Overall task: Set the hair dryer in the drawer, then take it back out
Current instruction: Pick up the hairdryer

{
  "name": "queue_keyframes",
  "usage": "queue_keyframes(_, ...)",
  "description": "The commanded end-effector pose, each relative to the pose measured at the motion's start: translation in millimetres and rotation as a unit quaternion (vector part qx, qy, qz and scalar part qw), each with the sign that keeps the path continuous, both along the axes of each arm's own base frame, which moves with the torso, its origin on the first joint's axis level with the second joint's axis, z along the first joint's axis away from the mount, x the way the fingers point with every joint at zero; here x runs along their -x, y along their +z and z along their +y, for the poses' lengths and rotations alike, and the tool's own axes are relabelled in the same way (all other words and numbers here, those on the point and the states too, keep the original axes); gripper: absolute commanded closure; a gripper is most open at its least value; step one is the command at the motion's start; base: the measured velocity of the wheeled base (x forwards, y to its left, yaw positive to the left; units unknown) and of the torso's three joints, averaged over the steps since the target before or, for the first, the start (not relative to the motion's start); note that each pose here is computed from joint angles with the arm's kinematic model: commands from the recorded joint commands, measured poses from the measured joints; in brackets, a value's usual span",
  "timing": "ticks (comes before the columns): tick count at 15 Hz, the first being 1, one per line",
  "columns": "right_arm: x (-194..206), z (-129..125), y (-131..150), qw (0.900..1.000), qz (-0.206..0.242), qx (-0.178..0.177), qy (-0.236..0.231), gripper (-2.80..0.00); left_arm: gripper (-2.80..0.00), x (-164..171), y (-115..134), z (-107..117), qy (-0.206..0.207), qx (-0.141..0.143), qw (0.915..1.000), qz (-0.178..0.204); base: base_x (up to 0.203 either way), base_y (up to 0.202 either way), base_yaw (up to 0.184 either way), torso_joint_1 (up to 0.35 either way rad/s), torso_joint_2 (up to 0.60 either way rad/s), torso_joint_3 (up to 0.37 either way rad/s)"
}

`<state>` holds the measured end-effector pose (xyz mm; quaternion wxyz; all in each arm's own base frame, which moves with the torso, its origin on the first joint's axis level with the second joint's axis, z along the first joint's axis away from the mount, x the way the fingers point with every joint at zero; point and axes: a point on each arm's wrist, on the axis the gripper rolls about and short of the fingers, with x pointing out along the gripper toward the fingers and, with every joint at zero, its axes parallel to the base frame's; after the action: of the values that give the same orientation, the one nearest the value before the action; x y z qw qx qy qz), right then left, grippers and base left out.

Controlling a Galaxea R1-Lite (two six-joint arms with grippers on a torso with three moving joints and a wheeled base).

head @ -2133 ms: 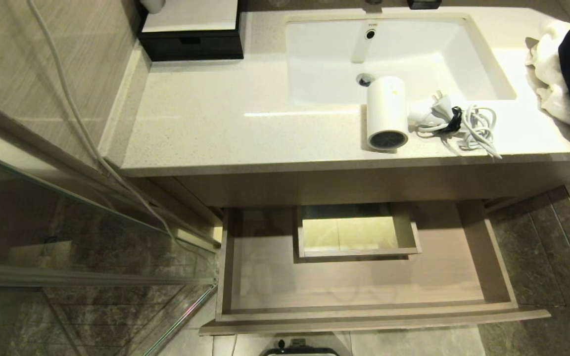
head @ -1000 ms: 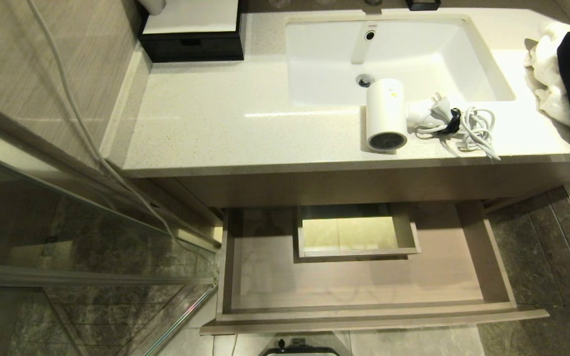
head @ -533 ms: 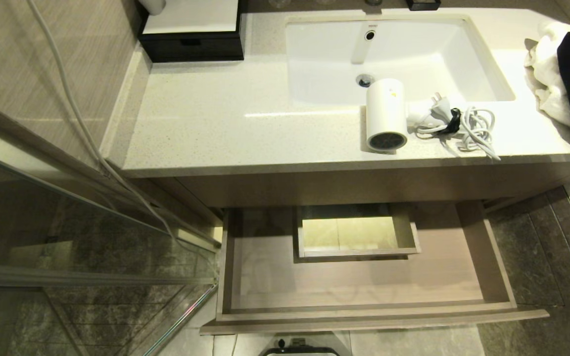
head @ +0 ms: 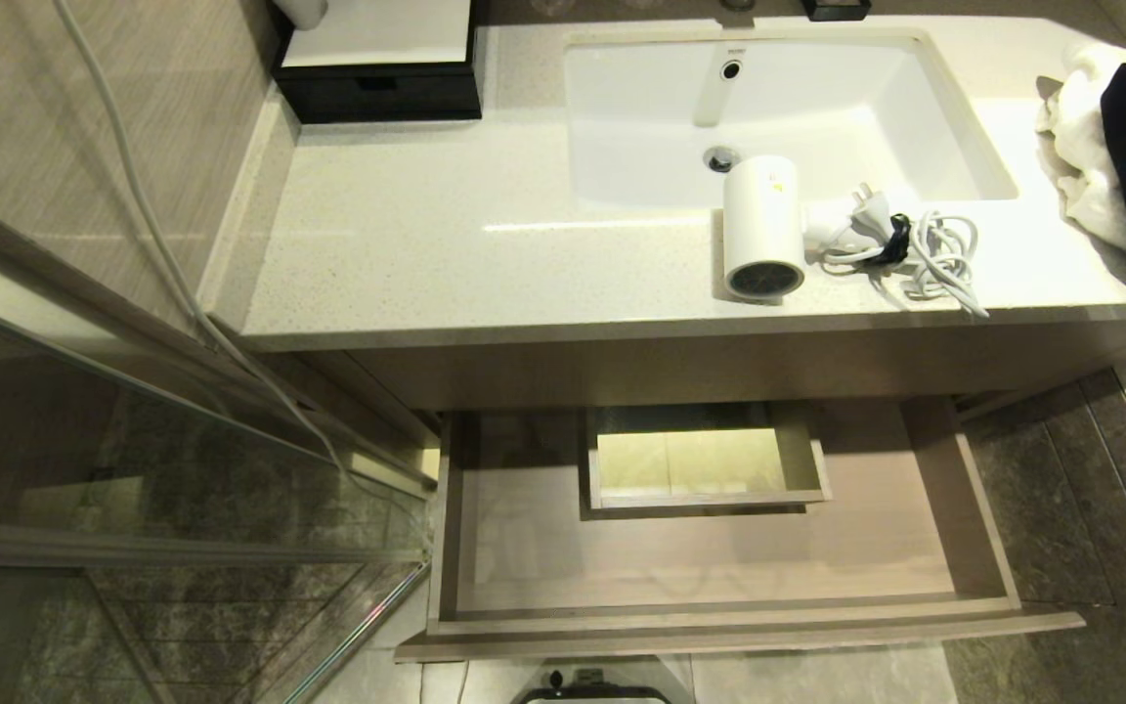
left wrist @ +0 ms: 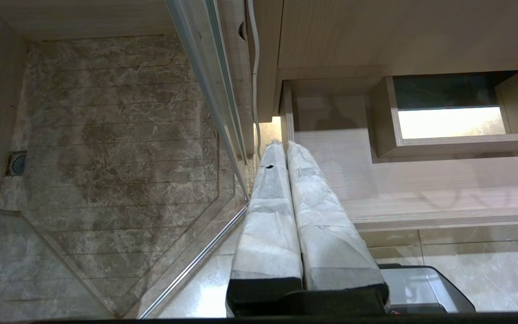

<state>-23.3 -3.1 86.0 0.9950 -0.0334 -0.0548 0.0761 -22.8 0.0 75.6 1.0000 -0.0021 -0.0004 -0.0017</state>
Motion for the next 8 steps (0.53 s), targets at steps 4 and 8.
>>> queue_keyframes(4,-0.3,0.1,-11.8,1.000,0.000,0.001,0.001,0.00,0.00,-0.1,-0.4,0.0,0.001,0.000,1.0000,0.000,0.000,0.000,0.000,0.000,0.00,0.000)
queue_keyframes(8,-0.3,0.1,-11.7,1.000,-0.001,0.002,0.000,0.00,0.00,0.0,-0.3,0.0,0.000,0.000,1.0000,0.000,0.000,0.000,0.000,0.064,-0.02,0.045)
